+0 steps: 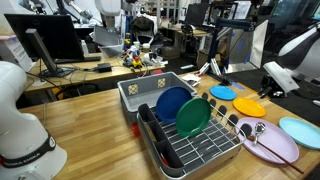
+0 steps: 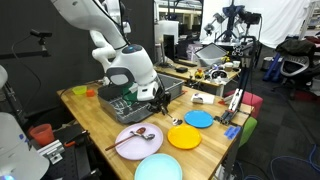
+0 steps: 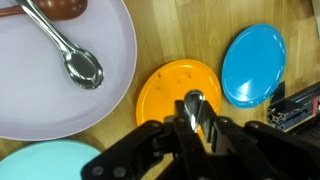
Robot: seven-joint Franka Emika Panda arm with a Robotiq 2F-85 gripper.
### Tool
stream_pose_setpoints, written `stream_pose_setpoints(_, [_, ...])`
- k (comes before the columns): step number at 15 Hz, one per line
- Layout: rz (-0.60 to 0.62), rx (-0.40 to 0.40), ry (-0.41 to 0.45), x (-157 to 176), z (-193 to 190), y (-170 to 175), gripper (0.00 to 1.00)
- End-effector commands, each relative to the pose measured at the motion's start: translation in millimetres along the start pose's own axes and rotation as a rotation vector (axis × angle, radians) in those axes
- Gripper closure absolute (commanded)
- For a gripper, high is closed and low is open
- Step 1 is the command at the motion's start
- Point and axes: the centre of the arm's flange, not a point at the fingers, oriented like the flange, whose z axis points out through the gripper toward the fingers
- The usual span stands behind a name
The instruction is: Move the spoon from the orange plate to the light-blue plate
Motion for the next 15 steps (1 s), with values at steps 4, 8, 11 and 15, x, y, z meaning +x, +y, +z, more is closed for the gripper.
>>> stream_pose_setpoints(4, [-0.01, 0.003, 0.008, -4, -1, 4, 0.81])
stream_pose_setpoints(8, [0.019, -0.009, -0.011, 0, 3, 3, 0.95])
stream_pose_setpoints(11, [0.122, -0.037, -0.048, 15, 16, 10, 0.95])
stream_pose_setpoints(15, [0.299, -0.071, -0.117, 44, 28, 29, 0.95])
